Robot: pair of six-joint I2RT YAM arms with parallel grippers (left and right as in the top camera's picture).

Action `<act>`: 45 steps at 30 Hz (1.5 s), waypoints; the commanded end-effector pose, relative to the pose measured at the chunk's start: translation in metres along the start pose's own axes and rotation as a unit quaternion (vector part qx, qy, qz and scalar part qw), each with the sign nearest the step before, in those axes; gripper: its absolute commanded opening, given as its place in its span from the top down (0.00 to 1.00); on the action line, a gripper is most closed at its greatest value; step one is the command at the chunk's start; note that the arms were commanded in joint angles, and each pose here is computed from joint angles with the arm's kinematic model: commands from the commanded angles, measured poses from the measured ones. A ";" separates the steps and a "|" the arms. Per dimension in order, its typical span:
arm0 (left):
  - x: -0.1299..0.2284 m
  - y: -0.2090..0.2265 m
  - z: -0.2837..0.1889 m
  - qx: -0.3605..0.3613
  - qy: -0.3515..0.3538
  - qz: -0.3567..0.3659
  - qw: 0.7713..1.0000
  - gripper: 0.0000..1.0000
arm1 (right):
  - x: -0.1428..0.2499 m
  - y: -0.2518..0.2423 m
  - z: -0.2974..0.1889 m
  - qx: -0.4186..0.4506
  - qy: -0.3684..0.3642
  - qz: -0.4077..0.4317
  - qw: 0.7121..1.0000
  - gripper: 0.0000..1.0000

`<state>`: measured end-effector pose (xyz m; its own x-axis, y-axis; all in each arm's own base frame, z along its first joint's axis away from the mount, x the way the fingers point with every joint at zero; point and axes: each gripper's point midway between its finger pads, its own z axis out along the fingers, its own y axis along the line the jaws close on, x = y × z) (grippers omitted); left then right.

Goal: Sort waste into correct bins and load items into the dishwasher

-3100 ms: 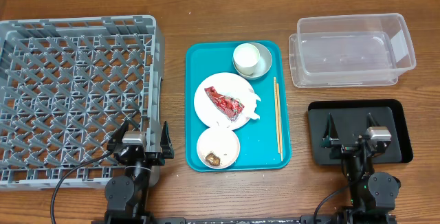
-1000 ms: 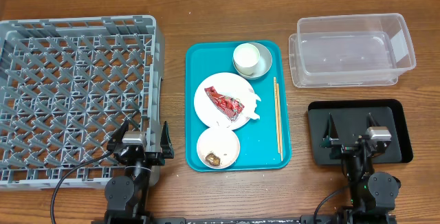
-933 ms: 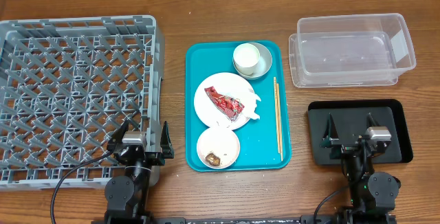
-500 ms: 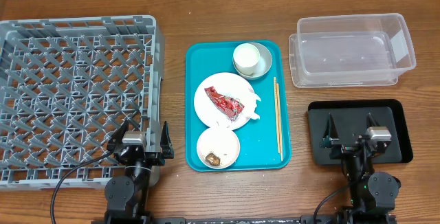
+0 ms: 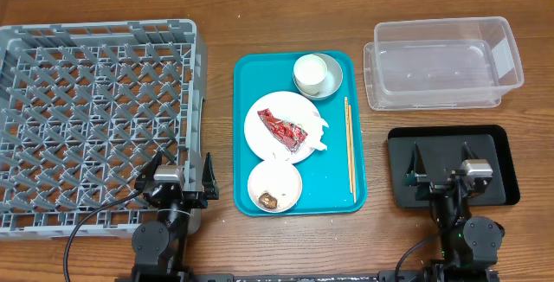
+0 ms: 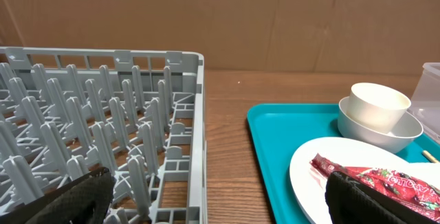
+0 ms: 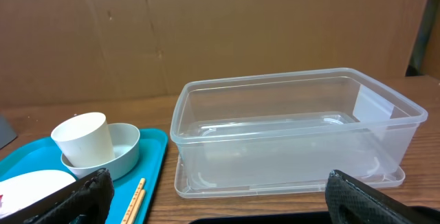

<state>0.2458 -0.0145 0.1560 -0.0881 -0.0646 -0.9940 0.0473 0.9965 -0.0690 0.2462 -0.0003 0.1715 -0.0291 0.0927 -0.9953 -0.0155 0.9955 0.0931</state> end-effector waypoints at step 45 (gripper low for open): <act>-0.178 -0.111 0.021 0.279 0.391 -0.039 0.876 0.00 | 0.001 -0.003 0.000 0.007 -0.003 -0.004 1.000 0.00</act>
<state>0.2595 -0.1226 0.3432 -0.7394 0.0592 -0.6707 0.4645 0.7660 -0.4444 0.2462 -0.0002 0.1717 -0.0280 0.0934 -0.9952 -0.0159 0.9955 0.0938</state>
